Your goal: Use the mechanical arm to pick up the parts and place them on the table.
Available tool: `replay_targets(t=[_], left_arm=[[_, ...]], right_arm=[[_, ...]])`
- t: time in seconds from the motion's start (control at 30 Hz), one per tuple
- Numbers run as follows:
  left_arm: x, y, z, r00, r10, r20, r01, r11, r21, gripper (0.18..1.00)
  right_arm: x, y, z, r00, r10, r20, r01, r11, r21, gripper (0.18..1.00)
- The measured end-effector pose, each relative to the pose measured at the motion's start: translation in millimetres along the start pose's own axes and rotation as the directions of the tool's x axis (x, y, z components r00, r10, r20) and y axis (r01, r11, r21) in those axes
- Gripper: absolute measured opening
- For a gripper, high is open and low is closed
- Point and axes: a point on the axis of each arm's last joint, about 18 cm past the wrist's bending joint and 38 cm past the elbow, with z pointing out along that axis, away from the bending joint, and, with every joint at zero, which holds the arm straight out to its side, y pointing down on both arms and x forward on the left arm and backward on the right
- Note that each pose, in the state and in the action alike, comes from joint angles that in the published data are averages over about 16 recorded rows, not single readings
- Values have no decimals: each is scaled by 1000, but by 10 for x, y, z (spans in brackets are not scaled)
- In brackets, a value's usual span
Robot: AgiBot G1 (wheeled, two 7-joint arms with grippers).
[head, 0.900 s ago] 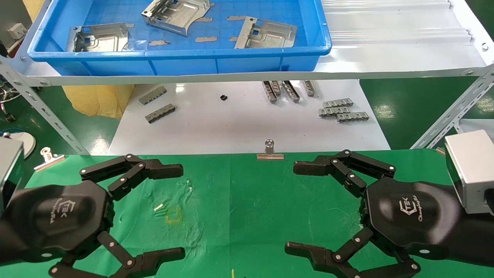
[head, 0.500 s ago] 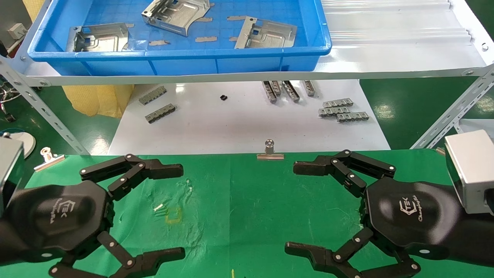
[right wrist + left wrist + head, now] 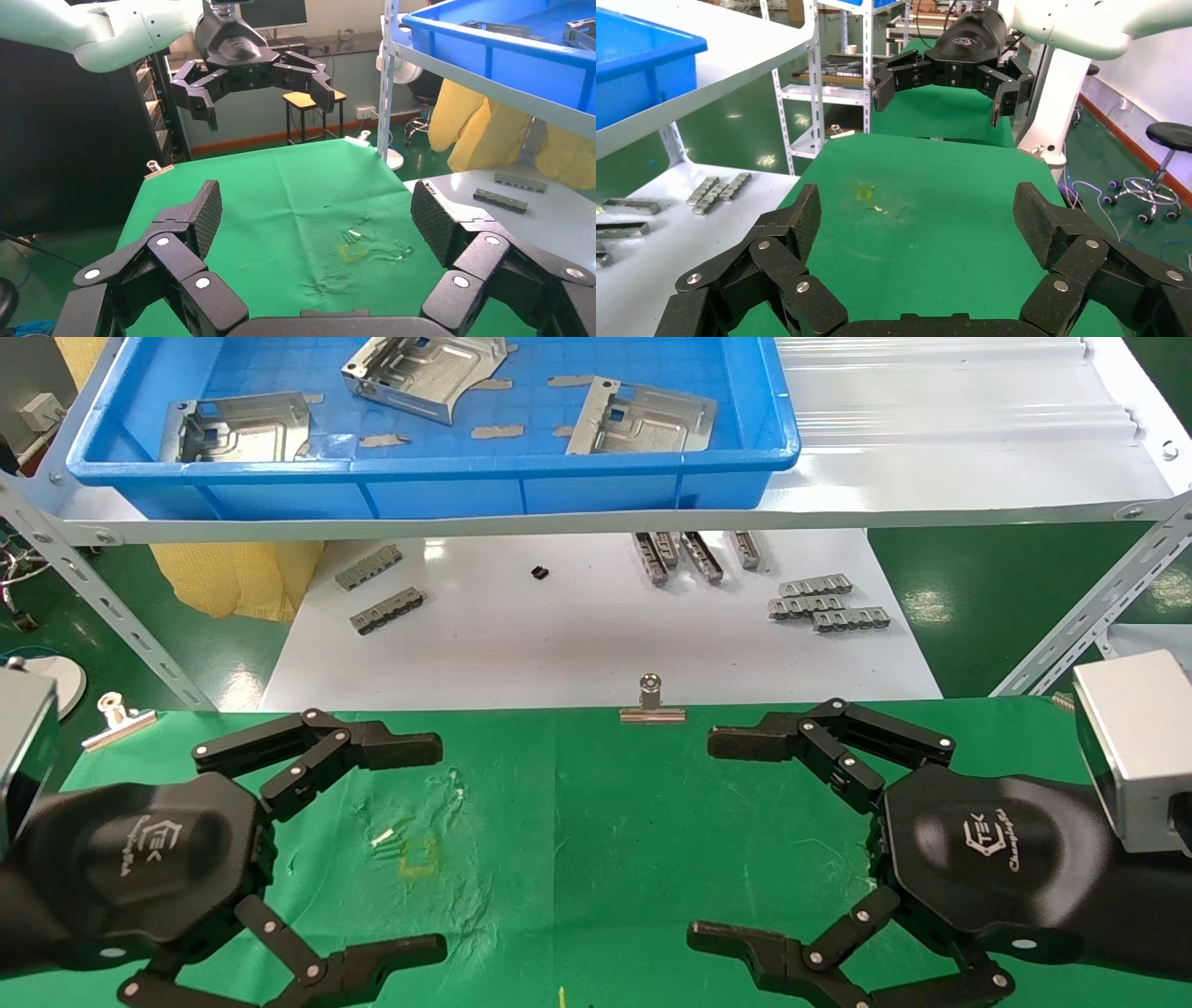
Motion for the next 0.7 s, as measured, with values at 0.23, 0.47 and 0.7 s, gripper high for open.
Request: replay_targets(t=[0.23, 0.47, 0.7], left_arm=[[0, 0, 0, 1000, 0, 0, 0, 1000, 0, 1001], [0, 0, 0, 1000, 0, 0, 0, 1000, 0, 1001], [0, 0, 0, 1000, 0, 0, 0, 1000, 0, 1001]], right_arm=[[0, 0, 0, 1000, 0, 0, 0, 1000, 0, 976], [0, 0, 0, 1000, 0, 0, 0, 1000, 0, 911], [0, 0, 0, 1000, 0, 0, 0, 1000, 0, 798]])
